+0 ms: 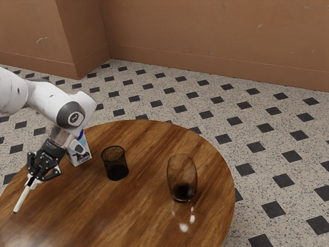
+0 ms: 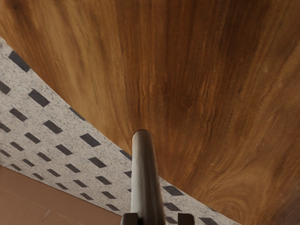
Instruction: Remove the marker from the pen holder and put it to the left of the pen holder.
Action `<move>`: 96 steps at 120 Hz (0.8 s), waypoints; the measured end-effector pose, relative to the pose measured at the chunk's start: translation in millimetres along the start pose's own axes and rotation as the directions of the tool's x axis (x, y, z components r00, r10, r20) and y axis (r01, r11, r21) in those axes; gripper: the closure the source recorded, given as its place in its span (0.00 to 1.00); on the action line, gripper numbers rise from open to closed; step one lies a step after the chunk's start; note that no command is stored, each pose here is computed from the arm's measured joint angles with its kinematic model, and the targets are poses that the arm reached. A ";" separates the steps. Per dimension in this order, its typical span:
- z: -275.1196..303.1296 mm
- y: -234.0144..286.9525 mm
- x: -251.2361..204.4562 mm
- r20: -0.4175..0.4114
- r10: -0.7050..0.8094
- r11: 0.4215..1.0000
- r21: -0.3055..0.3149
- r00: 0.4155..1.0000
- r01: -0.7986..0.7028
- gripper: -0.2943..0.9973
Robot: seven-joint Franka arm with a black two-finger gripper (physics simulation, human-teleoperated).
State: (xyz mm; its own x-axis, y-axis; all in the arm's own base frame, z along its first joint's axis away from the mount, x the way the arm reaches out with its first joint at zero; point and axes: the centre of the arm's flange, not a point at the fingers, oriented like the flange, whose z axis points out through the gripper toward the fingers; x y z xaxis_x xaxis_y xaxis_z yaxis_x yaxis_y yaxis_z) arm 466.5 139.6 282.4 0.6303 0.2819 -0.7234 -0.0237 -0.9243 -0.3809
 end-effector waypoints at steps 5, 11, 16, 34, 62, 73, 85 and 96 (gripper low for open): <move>-0.6 -1.2 2.6 -0.005 -0.005 1.000 0.007 1.000 0.005 0.83; 1.0 -0.7 6.7 -0.004 -0.007 1.000 0.012 1.000 0.007 0.80; 1.7 0.4 11.5 -0.002 -0.008 1.000 0.012 1.000 0.008 0.73; -25.4 -1.9 23.4 -0.052 -0.027 1.000 -0.014 0.998 0.026 0.49; -293.2 0.1 -110.7 -0.602 -0.074 0.960 -0.260 0.795 -0.108 0.31; -307.7 5.7 -168.2 -0.671 -0.077 0.953 -0.266 0.737 -0.143 0.28; -307.7 -1.0 -201.1 -0.704 -0.109 0.947 -0.287 0.702 -0.141 0.26; -306.3 -5.8 -213.2 -0.716 -0.125 0.942 -0.304 0.687 -0.146 0.25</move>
State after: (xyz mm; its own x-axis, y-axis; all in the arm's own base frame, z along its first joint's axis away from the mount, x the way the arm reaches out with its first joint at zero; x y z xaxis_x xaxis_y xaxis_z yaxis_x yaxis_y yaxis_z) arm 569.9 6.0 615.3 0.9915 0.1247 -0.0369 0.1215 -0.9895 -0.0785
